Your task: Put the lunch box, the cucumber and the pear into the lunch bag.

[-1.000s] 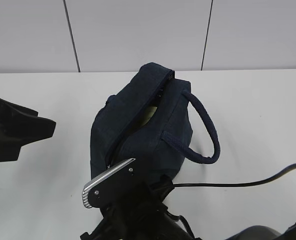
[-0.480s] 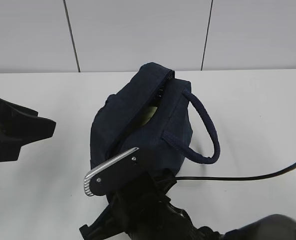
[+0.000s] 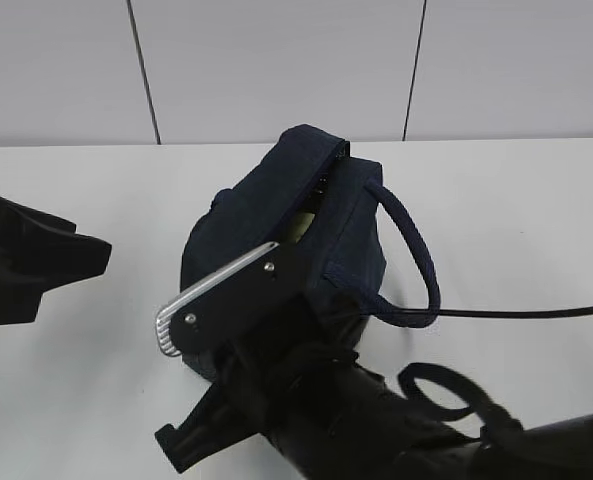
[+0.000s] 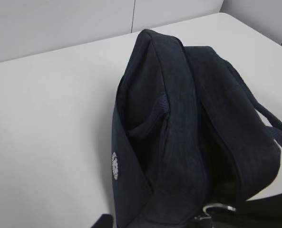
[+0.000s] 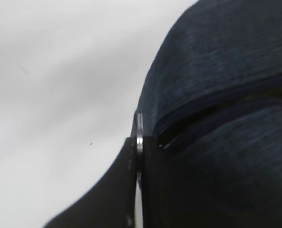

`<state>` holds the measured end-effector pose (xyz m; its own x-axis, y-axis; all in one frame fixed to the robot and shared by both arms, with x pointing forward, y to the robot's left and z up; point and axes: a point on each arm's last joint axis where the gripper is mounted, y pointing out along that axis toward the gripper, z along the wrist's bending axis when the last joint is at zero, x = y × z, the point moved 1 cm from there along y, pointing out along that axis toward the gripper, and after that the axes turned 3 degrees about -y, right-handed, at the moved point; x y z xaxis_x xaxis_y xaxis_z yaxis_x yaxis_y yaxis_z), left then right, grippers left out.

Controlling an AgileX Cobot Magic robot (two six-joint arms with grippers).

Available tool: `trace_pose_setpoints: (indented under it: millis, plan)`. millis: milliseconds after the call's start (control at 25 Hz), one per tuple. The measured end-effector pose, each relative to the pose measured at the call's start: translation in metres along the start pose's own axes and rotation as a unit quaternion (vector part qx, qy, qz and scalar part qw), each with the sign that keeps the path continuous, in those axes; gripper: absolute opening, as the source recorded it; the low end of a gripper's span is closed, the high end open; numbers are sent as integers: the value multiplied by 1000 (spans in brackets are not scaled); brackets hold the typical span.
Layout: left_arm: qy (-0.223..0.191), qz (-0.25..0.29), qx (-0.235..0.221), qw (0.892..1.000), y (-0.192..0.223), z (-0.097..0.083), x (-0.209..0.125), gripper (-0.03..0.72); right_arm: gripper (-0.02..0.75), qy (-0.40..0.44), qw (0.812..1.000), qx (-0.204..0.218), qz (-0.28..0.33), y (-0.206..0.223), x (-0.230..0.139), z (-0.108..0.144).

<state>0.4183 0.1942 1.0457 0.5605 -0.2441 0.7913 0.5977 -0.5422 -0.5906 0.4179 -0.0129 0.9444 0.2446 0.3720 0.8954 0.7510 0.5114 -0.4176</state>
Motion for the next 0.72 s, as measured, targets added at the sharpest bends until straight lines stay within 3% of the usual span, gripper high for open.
trace_pose_setpoints:
  millis: [400,560,720]
  plan:
    - [24,8,-17,1000,0,-4,-2,269,0,-26,999,-24,-22,-27,29,-17]
    - [45,3,-75,996,2,-14,-1,269,0,-34,999,-30,-11,-27,33,-18]
    - [56,24,-168,984,18,-20,-6,269,0,-35,999,-34,-12,-26,42,-18]
